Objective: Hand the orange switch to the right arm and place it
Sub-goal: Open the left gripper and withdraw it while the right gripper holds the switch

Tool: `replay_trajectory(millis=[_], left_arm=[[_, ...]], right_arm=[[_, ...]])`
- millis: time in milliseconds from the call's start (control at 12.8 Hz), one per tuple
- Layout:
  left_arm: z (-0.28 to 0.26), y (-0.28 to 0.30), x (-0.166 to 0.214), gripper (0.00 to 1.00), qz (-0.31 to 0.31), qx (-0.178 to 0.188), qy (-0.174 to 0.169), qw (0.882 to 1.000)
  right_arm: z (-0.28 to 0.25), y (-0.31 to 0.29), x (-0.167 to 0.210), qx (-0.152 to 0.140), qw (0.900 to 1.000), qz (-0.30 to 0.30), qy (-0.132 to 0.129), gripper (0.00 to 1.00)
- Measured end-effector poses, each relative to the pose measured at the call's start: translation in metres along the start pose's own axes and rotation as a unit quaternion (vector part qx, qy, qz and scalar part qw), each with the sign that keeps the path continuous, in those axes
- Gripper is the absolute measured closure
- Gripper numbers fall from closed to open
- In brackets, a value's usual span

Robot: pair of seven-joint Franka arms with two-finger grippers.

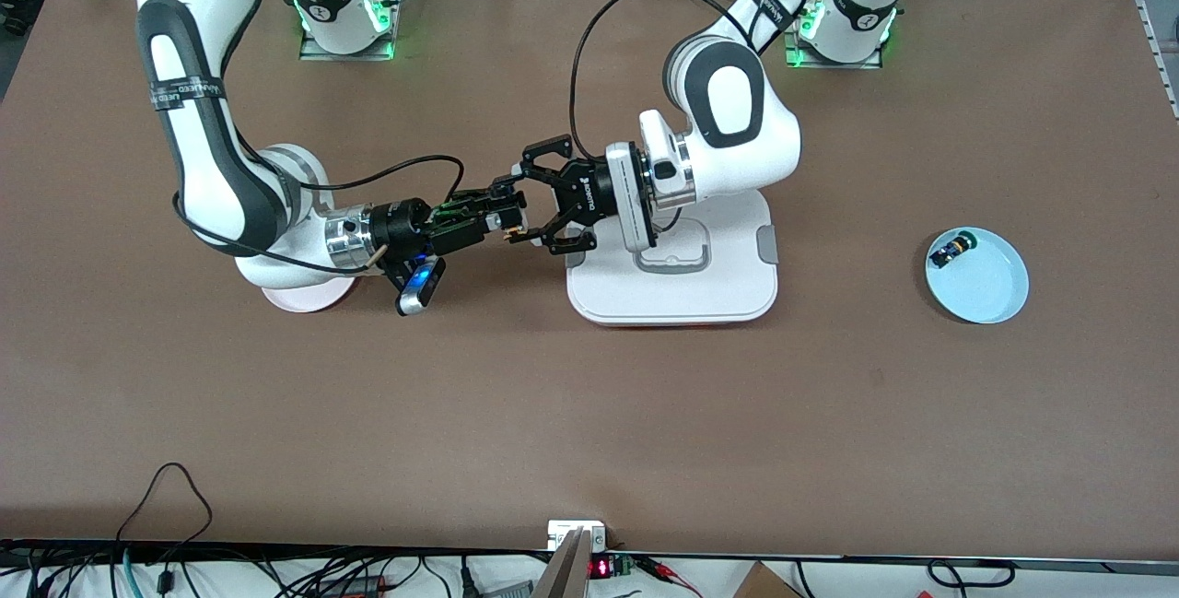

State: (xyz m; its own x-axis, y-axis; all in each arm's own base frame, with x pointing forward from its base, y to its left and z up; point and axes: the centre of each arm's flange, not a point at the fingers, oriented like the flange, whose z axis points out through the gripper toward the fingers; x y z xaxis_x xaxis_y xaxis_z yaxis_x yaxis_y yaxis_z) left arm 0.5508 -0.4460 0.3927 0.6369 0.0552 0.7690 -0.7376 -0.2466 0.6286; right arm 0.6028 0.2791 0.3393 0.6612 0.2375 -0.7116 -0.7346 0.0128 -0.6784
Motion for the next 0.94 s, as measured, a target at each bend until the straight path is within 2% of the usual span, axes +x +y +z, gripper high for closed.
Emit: replay_trajectory(millis=[390, 468, 625, 937], left_arm=[[0.000, -0.001, 0.000, 0.27, 0.000, 0.001, 0.000, 1.000], [0.000, 0.000, 0.001, 0.24, 0.001, 0.001, 0.001, 1.000], [-0.004, -0.002, 0.009, 0.03, 0.002, 0.003, 0.007, 1.000], [-0.046, -0.032, 0.036, 0.00, 0.003, 0.037, 0.032, 0.999]], right_arm=[[0.001, 0.001, 0.002, 0.004, 1.000, -0.001, -0.001, 0.59], [0.000, 0.001, 0.002, 0.007, 1.000, -0.005, -0.001, 0.59], [0.000, 0.001, 0.003, 0.008, 1.000, -0.013, 0.000, 0.59], [-0.001, 0.002, 0.004, 0.009, 1.000, -0.014, 0.000, 0.59]])
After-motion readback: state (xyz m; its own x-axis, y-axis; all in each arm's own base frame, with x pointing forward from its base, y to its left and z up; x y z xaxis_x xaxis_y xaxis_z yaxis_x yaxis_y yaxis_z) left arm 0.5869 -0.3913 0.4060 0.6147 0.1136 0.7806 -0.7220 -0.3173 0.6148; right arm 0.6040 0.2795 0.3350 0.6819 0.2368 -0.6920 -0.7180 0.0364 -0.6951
